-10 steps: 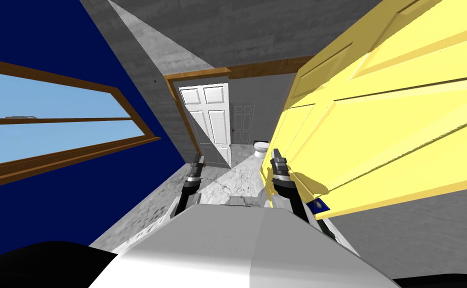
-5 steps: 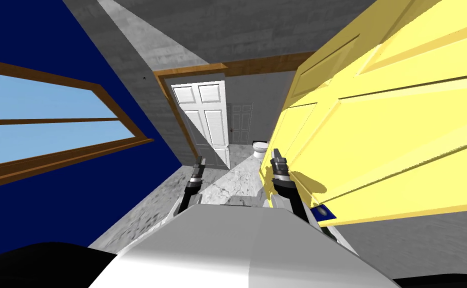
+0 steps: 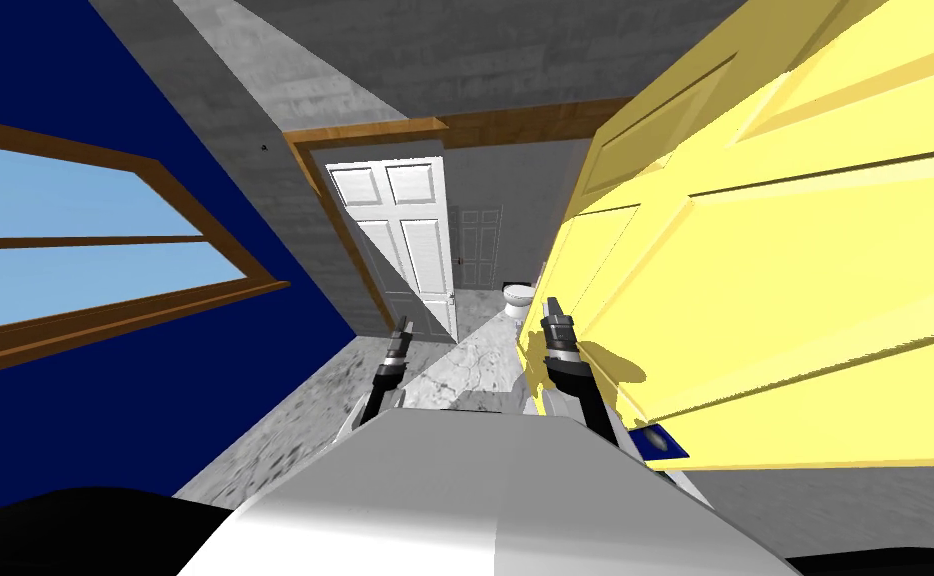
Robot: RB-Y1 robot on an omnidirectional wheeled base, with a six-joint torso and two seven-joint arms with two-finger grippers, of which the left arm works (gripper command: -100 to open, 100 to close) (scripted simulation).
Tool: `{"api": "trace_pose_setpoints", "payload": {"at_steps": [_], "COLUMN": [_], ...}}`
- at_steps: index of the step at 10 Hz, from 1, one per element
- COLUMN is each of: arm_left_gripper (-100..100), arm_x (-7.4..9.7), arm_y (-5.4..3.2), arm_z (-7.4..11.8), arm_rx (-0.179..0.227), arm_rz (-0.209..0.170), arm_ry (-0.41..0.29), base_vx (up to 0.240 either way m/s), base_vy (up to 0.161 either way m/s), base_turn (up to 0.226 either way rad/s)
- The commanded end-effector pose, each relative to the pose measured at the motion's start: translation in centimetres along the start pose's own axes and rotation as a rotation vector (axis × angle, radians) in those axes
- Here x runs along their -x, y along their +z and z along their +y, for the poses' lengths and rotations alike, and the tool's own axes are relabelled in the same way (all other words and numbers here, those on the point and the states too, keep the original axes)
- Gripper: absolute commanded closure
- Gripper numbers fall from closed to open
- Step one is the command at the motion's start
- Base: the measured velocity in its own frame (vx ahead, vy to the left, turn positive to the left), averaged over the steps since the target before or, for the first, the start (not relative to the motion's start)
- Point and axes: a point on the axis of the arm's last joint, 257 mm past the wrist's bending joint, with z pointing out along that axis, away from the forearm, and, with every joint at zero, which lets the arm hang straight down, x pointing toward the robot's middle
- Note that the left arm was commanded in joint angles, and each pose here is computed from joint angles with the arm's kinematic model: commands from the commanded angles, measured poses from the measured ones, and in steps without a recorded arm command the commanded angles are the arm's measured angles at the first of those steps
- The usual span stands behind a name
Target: Pull the door open
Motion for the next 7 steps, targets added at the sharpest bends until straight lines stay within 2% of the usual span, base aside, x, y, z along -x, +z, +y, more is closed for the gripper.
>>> {"api": "trace_pose_setpoints", "payload": {"at_steps": [1, 7], "arm_left_gripper": [-100, -100], "arm_x": [0.0, 0.1], "arm_y": [-0.49, -2.13], "arm_z": [1.5, 6.5], "arm_rx": [0.026, 0.124], "arm_rz": [0.000, -0.001], "arm_ry": [-0.010, -0.045], "base_vx": [0.094, 0.102], "base_vy": [-0.012, -0.010], "base_turn": [-0.042, -0.054]}}
